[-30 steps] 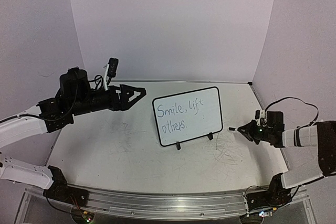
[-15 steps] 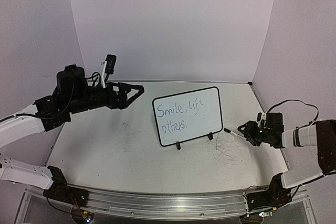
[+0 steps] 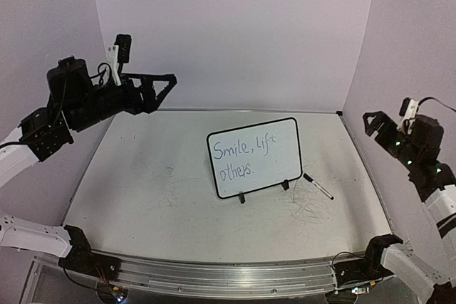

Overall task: Write a sentence on the whiteboard
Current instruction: Reset both arms

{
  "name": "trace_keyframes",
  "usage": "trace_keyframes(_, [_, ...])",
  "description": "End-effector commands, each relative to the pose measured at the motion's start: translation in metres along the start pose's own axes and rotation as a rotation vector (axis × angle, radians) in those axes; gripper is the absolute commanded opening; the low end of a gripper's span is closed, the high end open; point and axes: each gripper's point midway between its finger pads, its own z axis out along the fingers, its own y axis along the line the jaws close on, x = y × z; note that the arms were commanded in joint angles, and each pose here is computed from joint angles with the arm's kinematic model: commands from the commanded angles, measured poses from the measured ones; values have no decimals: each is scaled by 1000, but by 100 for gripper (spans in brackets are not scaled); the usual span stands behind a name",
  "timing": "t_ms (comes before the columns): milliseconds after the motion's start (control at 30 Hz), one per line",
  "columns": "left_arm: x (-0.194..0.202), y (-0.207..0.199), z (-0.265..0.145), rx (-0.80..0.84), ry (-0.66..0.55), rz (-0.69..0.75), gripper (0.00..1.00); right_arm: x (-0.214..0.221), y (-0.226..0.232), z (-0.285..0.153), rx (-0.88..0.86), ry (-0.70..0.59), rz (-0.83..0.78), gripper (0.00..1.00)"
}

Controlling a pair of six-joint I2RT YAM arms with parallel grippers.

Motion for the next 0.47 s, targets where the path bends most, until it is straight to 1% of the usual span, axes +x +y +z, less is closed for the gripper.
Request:
trace_keyframes(0, [-83,1,-40,-82,-212,72,99,-77,72,-78,-215,-177,-225,98])
trace_keyframes(100, [-111,0,-60,-103,-288,85,99,-114,96,-123,-260,-291,-282,98])
trace_keyframes(200, [-127,0,-76,-115,-339,99,99,-140,106,-160,-255,-394,-307,98])
trace_keyframes(300, [-136,0,-87,-124,-367,110,99,-153,110,-175,-247,-441,-319,98])
trace_keyframes(433, [-137,0,-91,-128,-374,114,100,-153,111,-178,-256,-453,-321,98])
